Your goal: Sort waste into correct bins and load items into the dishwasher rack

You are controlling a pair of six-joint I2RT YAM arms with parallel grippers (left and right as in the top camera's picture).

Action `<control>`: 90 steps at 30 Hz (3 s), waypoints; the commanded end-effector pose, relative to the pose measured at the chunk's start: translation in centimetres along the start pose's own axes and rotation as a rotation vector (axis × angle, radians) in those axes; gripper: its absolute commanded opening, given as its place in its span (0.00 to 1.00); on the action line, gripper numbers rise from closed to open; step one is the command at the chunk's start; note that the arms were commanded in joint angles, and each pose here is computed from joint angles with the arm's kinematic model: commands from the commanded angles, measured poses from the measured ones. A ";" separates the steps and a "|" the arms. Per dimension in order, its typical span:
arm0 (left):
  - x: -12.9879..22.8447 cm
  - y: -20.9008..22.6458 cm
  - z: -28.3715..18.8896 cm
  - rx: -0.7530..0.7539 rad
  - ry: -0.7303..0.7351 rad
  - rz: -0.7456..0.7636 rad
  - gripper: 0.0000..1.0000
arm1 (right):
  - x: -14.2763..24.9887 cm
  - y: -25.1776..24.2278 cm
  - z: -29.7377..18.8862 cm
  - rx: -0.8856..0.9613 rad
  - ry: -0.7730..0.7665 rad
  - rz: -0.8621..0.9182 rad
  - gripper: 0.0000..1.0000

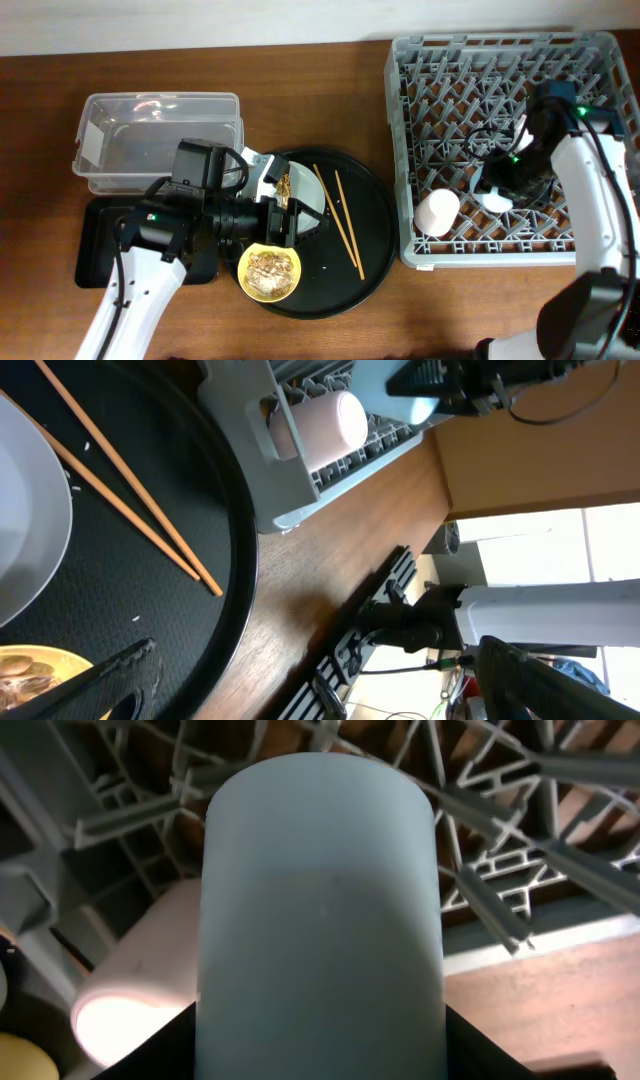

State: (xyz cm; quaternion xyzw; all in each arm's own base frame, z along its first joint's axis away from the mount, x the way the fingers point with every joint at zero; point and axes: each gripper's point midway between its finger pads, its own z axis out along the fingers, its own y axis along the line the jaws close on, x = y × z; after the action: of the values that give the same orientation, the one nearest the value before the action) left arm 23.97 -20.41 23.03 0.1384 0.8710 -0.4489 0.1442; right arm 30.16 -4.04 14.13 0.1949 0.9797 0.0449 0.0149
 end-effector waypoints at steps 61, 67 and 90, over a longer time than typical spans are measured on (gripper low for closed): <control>-0.3 17.2 -7.7 0.220 -0.259 -0.266 0.00 | 13.9 9.1 -19.4 -0.481 -0.397 -0.481 0.90; 0.9 17.9 -10.8 0.257 -0.355 -0.377 0.00 | 13.9 9.1 -19.4 -0.481 -0.397 -0.482 0.90; 2.0 16.0 -11.0 0.207 -0.330 -0.138 0.00 | 13.7 9.2 -19.5 -0.484 -0.408 -0.484 0.90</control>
State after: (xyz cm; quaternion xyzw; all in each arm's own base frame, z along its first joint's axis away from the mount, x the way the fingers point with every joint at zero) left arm 26.64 -2.27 16.58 0.0003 0.7839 -0.5770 0.2292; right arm 20.23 7.83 34.10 -0.0448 0.9365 0.2255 0.2648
